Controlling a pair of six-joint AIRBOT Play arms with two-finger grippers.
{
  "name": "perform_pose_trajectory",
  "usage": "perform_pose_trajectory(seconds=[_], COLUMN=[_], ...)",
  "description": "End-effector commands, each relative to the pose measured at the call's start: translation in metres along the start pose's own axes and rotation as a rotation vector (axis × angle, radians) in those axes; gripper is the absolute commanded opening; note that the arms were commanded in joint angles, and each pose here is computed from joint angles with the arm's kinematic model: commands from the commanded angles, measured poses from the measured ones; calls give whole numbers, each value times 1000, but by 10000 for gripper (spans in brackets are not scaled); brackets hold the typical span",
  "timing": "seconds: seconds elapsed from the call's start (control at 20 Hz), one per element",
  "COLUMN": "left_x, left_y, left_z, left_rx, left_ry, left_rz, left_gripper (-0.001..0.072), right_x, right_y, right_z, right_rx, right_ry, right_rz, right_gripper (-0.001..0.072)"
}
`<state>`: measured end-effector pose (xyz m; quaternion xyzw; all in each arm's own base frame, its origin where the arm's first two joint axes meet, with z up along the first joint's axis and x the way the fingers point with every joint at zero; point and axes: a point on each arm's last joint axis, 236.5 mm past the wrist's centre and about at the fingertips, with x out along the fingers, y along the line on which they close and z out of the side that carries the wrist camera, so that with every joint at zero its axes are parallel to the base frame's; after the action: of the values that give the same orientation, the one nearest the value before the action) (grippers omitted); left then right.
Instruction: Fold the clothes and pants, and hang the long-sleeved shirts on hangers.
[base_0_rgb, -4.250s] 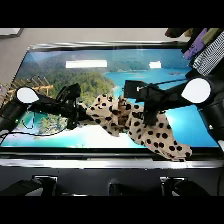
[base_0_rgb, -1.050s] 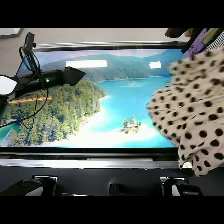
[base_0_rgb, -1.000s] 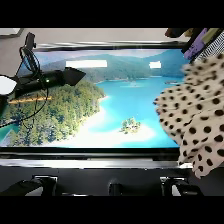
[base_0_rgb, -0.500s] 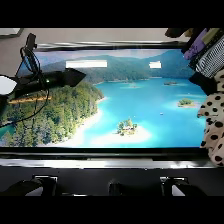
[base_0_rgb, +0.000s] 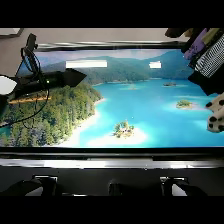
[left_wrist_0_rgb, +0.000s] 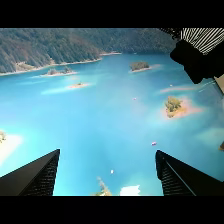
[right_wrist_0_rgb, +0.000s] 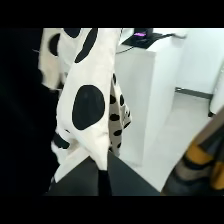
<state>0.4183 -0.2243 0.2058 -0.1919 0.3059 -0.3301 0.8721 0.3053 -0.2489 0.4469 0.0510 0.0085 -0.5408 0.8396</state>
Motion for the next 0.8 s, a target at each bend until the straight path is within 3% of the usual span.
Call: perform_pose_trajectory(seconds=[0.0, 0.75], left_x=[0, 0], left_y=[0, 0], left_z=[0, 0], left_rx=[1, 0], left_ry=[-1, -1], left_rz=[1, 1], left_gripper=[707, 707], right_x=[22, 89], right_y=[-31, -121], right_z=[25, 57], right_rx=[121, 293], right_ry=[-85, -218], right_rz=[-56, -169], right_gripper=[17, 17])
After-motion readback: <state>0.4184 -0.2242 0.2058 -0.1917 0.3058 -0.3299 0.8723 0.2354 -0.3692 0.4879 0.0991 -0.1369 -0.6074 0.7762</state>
